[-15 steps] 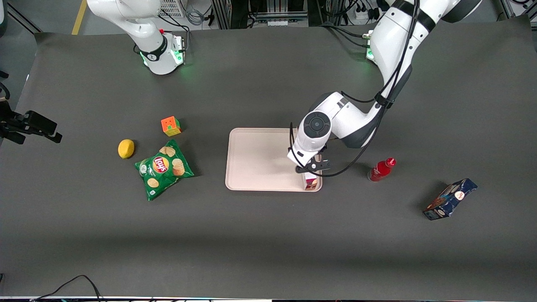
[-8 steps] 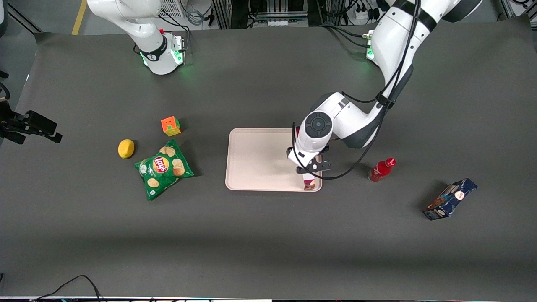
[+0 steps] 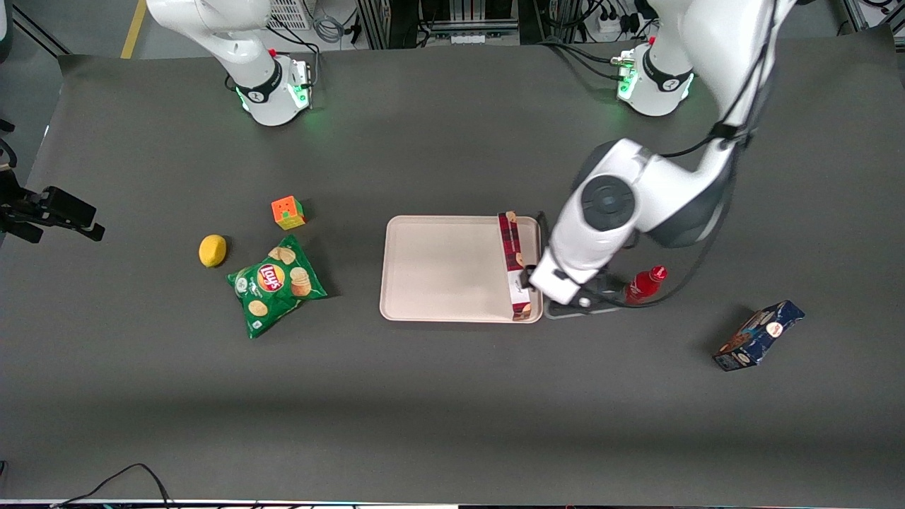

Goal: Place red cookie box on tray

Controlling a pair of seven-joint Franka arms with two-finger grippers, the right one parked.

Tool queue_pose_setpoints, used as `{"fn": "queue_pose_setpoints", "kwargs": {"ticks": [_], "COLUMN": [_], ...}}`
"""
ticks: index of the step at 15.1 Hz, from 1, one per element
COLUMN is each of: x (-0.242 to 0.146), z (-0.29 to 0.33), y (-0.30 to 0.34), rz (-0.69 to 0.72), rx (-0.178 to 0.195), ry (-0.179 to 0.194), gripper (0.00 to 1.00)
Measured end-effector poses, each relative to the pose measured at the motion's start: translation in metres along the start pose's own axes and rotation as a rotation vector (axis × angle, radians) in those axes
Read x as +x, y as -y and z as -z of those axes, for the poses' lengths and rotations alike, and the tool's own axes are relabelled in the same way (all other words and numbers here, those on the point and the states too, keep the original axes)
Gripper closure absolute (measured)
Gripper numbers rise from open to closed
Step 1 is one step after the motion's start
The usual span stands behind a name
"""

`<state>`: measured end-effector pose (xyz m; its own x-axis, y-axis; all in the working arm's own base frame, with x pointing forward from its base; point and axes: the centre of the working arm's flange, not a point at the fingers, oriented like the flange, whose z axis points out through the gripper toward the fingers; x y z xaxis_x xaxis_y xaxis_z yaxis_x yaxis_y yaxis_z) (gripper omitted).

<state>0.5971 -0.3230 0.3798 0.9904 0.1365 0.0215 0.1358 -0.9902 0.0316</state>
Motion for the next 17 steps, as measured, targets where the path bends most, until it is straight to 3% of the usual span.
{"fn": "queue_pose_setpoints", "kwargs": {"ticks": [2,5,7,12,17], "x": [0.020,0.045,0.055,0.047,0.021], "z": [0.037,0.087,0.126,0.229,0.270], "y": [0.035,0.098,0.147,0.237,0.267], "rz": [-0.015,-0.015,-0.024,-0.120,-0.163], "rx": [-0.006,-0.026,-0.003,0.073,0.081], "ry": [-0.045,-0.067,-0.081,-0.036,-0.043], "gripper": [0.00,0.00,0.00,0.00,0.00]}}
